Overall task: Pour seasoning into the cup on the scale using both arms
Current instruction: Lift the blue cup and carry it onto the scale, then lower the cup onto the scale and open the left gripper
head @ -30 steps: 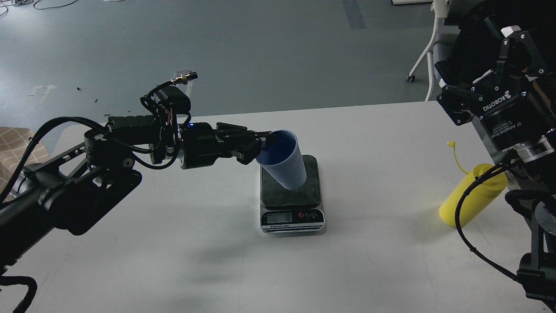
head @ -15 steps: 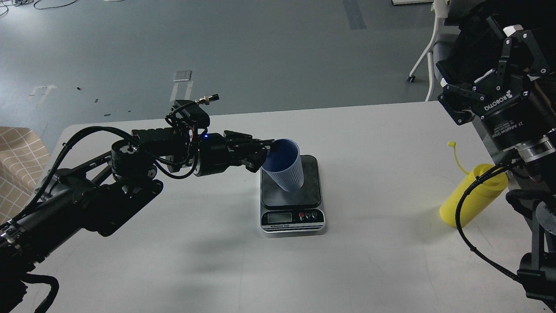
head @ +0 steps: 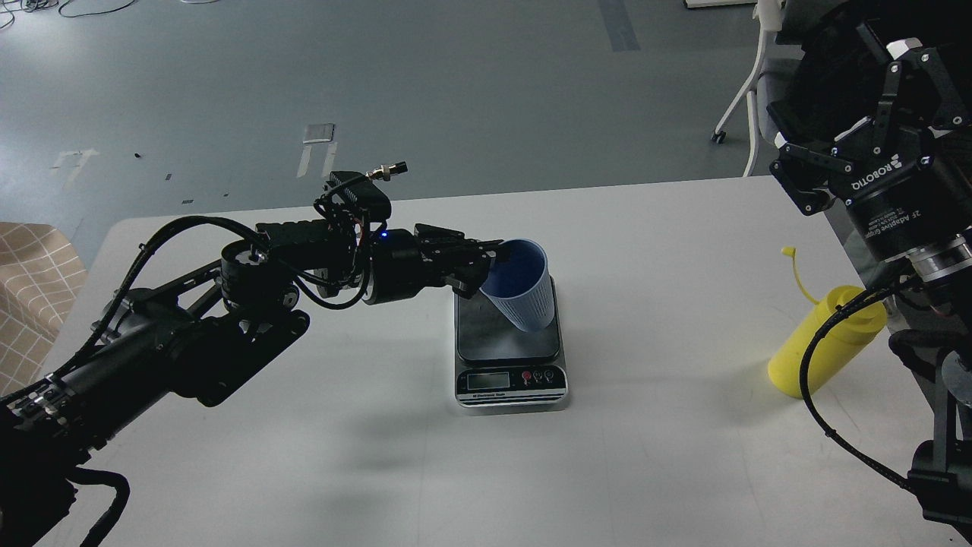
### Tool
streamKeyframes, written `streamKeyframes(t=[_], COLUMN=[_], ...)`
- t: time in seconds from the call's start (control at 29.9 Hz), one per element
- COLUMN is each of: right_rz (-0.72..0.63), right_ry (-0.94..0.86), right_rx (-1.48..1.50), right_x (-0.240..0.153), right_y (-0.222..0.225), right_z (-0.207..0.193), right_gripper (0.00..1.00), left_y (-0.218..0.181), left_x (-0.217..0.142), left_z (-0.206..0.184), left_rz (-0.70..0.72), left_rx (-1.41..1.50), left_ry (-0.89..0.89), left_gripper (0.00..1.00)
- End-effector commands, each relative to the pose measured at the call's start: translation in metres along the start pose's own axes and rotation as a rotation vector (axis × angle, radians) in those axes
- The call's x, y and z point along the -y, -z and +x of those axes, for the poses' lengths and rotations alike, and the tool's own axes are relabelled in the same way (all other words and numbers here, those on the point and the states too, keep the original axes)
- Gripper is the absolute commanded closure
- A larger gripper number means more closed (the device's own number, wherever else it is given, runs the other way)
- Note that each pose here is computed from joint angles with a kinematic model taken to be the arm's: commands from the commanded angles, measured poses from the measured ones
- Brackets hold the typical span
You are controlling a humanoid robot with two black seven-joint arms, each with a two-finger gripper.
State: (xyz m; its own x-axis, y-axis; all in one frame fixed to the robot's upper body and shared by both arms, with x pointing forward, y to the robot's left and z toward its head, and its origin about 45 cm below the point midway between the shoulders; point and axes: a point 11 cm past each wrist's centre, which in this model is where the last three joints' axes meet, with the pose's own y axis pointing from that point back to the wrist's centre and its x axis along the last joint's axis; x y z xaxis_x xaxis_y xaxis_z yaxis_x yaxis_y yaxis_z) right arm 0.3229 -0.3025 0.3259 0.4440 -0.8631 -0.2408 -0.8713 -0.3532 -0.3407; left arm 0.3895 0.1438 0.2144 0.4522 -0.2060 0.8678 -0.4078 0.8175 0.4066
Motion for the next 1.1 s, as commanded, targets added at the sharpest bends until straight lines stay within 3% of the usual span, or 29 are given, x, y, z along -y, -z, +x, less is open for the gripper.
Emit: streamKeyframes(t=[0.0,0.3,0.64,0.8,0.94,1.07], right_rz=[-0.002,-0.006,-0.006,-0.013,-0.017,-0.018], right_ry=[-0.004,-0.01,-0.013,-0.017,-0.019,-0.016], right_rx=[0.001,0.002,0.001,0.005,0.008,0.011], right_x=[-0.001,-0.003,-0.003,-0.004,-0.004,-0.003], right_y=[-0.001,-0.002,-0.001,-0.004,-0.005,-0.007], right_z=[0.001,0.002,0.003,0.005,0.005,0.004], right_gripper=[0.0,0.0,0.0,0.0,0.0,0.0], left_y=[-0.001,-0.003,0.021,0.042,0.038,0.04], left_x=[0.008,0.032,0.03,-0.001,-0.017,-0.02], left_z=[-0.001,-0.021,-0.011,-0.003,0.026,0.024], left_rz=[-0.003,-0.003,0.068,0.124,0.117,0.123], left_rx=[-0.011,-0.026,0.074,0.128,0.177,0.176], left_ry=[0.0,0.056,0.096,0.125,0.109,0.123], left_gripper=[1.0,1.0,1.0,1.0,1.0,1.0])
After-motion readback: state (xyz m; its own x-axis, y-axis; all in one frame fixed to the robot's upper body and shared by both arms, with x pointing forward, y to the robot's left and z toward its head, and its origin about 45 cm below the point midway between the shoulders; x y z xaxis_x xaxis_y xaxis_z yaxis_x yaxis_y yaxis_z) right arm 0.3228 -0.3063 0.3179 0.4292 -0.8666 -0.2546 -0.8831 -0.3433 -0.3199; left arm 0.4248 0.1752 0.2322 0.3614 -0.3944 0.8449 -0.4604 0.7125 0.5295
